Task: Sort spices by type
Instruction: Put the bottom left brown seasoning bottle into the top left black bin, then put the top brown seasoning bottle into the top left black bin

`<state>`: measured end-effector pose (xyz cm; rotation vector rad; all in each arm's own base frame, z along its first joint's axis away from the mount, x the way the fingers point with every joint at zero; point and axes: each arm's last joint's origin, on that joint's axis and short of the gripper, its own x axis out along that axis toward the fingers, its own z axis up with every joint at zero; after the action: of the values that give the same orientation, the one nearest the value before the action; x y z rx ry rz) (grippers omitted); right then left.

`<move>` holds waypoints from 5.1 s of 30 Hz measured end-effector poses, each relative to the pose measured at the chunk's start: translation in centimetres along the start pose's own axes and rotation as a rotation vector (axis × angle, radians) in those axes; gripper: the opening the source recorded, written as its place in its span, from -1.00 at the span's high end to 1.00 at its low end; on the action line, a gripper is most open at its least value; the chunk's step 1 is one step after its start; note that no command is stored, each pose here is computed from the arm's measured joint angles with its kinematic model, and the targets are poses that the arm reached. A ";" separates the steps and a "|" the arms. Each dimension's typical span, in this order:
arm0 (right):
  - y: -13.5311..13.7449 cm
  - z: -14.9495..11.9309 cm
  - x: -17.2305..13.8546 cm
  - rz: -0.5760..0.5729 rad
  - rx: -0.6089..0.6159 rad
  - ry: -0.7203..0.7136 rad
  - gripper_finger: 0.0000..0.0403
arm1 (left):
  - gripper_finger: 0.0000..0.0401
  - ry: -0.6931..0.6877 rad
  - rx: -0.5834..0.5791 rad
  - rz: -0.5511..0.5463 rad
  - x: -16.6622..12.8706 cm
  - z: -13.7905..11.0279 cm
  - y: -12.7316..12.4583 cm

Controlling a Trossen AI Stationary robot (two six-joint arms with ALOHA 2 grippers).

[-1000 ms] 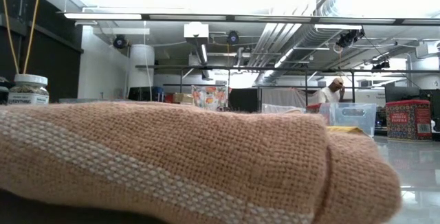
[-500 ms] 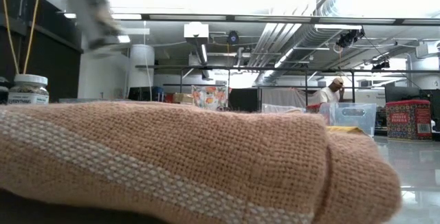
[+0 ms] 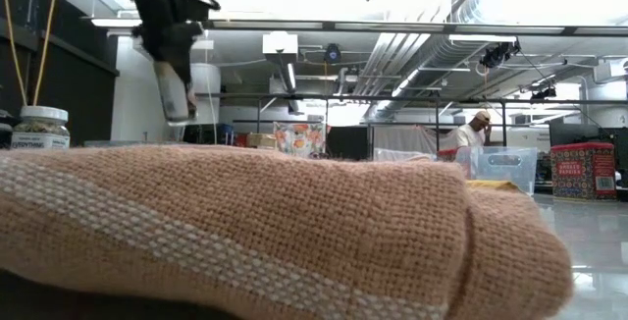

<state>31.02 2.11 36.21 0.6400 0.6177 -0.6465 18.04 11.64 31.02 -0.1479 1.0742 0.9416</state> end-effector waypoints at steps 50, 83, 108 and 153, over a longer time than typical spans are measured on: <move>-6.4 7.3 3.0 -0.021 -0.200 -0.021 1.00 | -0.19 0.341 -0.362 -0.002 12.8 0.0 7.9; -6.6 7.1 2.3 -0.003 -0.245 0.008 1.00 | -0.57 -0.070 -0.379 -0.204 7.1 8.0 8.3; -6.8 6.4 2.3 -0.019 -0.187 0.085 1.00 | -0.57 0.223 -0.048 -0.312 14.3 15.8 -0.6; -6.8 6.3 2.3 -0.003 -0.230 0.095 1.00 | -0.19 0.240 0.025 -0.370 12.6 15.4 -0.7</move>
<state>29.68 -7.35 36.43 0.4565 0.7694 -0.5398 30.85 26.70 28.49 -0.4325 1.2265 0.5855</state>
